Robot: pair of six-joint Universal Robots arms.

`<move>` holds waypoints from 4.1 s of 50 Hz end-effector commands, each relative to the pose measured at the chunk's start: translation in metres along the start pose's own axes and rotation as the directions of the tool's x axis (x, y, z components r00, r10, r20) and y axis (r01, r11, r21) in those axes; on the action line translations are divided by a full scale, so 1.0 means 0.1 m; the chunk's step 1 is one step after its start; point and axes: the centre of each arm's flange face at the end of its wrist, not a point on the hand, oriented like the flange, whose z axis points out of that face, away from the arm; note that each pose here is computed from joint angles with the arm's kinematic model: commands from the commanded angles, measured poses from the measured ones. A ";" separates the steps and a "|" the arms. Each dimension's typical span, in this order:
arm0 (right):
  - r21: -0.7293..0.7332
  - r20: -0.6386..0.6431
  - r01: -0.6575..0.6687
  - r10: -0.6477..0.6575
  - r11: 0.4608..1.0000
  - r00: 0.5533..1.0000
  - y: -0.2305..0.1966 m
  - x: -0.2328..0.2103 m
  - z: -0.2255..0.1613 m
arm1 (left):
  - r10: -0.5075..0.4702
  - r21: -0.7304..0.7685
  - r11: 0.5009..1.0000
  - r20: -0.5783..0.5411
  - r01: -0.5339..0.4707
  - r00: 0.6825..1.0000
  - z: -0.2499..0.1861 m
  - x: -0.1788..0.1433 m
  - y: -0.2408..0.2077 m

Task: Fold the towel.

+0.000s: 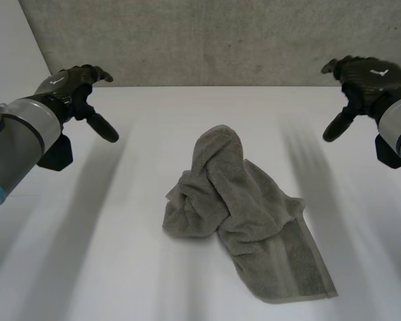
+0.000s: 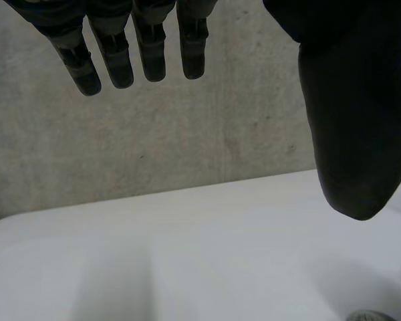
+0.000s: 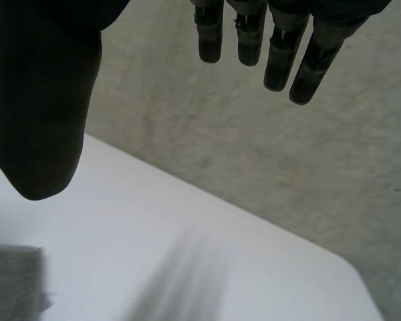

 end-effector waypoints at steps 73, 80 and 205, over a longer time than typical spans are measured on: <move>-0.247 0.552 0.312 -0.131 0.917 0.824 0.98 -0.85 -0.10 | 0.237 0.022 0.966 -0.462 -0.256 0.854 0.67 0.58 1.34; -0.213 0.500 0.294 -0.155 0.932 0.852 1.09 -0.67 -0.22 | 0.213 -0.045 0.964 -0.459 -0.263 0.862 0.73 0.52 1.63; -0.329 0.527 0.066 0.126 0.942 0.840 1.02 -0.63 -0.05 | 0.237 -0.126 0.938 -0.446 -0.323 0.863 -0.14 0.40 1.27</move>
